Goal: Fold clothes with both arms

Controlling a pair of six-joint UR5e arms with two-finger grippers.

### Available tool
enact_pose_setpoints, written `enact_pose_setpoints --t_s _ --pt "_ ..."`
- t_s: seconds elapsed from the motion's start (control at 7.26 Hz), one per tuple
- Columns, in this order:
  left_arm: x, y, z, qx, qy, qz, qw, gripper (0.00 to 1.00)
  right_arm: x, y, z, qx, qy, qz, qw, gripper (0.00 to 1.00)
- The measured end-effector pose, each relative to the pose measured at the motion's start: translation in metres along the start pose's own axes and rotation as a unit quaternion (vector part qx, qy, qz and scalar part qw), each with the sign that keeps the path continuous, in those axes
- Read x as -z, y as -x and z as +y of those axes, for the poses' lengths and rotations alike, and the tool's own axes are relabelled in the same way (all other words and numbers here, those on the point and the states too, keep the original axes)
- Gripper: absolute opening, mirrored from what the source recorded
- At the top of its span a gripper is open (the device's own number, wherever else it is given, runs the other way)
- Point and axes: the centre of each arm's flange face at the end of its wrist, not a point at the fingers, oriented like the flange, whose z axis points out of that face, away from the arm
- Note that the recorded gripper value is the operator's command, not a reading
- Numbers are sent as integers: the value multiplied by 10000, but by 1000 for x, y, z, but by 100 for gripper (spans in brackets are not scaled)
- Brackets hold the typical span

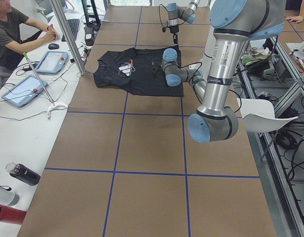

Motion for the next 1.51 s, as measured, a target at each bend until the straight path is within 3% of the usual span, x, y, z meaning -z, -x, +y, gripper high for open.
enact_pose_setpoints --t_s 0.55,1.51 --pt "-40 29 84 252 392 -399 9981 99 10 10 0 -39 -56 -237 9997 0" --pt "-59 46 94 304 438 -653 9964 99 18 16 2 -44 -14 -337 9994 0"
